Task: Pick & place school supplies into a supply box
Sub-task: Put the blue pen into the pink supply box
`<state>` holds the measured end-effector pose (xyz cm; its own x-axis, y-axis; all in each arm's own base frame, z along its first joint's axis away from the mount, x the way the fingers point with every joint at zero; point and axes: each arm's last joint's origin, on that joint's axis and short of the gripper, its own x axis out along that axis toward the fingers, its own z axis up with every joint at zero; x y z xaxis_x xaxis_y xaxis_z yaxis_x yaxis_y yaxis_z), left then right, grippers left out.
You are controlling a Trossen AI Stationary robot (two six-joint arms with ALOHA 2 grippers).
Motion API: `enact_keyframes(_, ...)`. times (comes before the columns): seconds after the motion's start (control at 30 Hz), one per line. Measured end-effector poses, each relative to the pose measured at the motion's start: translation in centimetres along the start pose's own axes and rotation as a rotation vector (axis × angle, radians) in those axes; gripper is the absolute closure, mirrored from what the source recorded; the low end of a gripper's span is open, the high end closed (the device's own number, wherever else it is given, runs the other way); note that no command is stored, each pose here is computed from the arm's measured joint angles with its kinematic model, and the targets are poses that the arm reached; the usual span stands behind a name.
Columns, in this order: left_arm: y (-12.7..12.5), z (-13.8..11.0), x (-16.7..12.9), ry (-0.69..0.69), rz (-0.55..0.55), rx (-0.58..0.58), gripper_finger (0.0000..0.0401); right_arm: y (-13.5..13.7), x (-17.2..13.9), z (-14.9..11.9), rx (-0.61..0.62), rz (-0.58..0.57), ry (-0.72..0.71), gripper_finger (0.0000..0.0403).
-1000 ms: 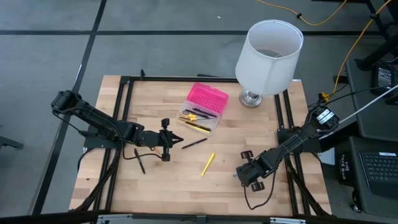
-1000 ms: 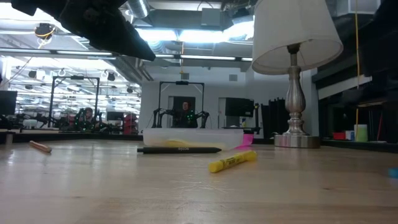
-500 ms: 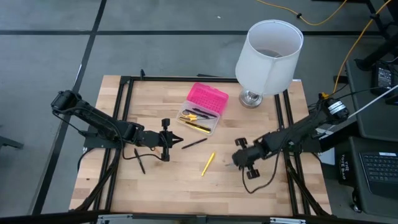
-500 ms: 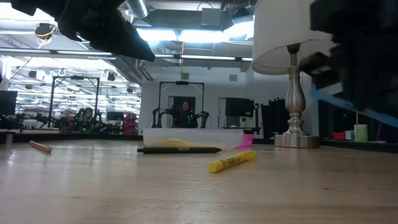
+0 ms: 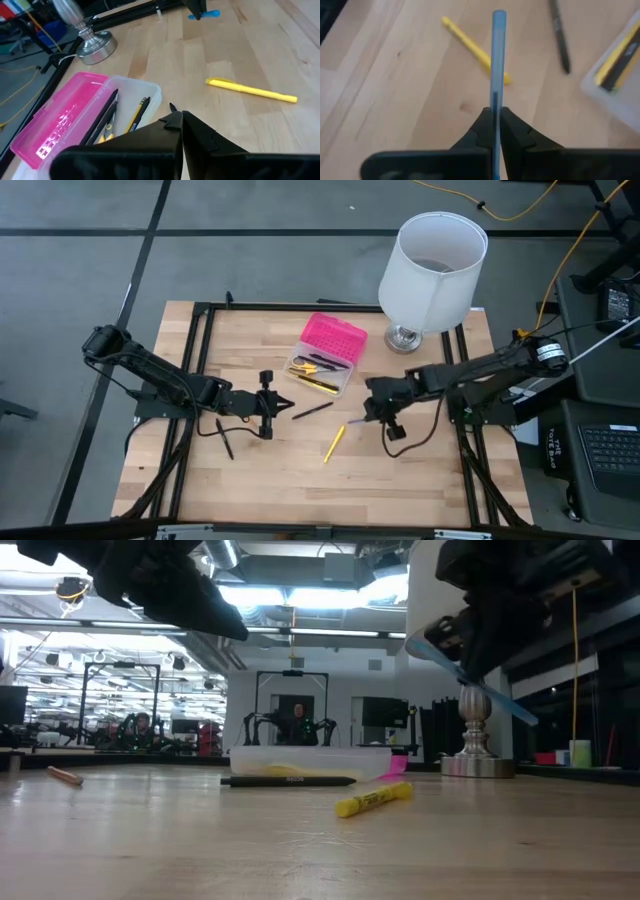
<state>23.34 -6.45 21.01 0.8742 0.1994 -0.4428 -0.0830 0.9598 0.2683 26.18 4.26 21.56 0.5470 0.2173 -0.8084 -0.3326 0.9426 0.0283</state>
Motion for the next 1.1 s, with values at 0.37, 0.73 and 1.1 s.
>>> enact_keyframes(0.37, 0.0, -0.4, 0.0, 0.034, 0.011, -0.026, 0.04, -0.7, 1.0, 0.4, -0.046, -0.053, -0.249, 0.0387)
enact_keyframes(0.73, 0.0, -0.4, 0.0, 0.038, 0.007, -0.024, 0.0398, -1.0, 1.5, 0.2, -0.087, -0.098, -0.418, 0.0387)
enact_keyframes(1.1, 1.1, -0.3, 0.1, 0.011, 0.319, -0.13, 0.0396, -1.4, 1.0, 1.0, -0.105, -0.123, -0.511, 0.0387)
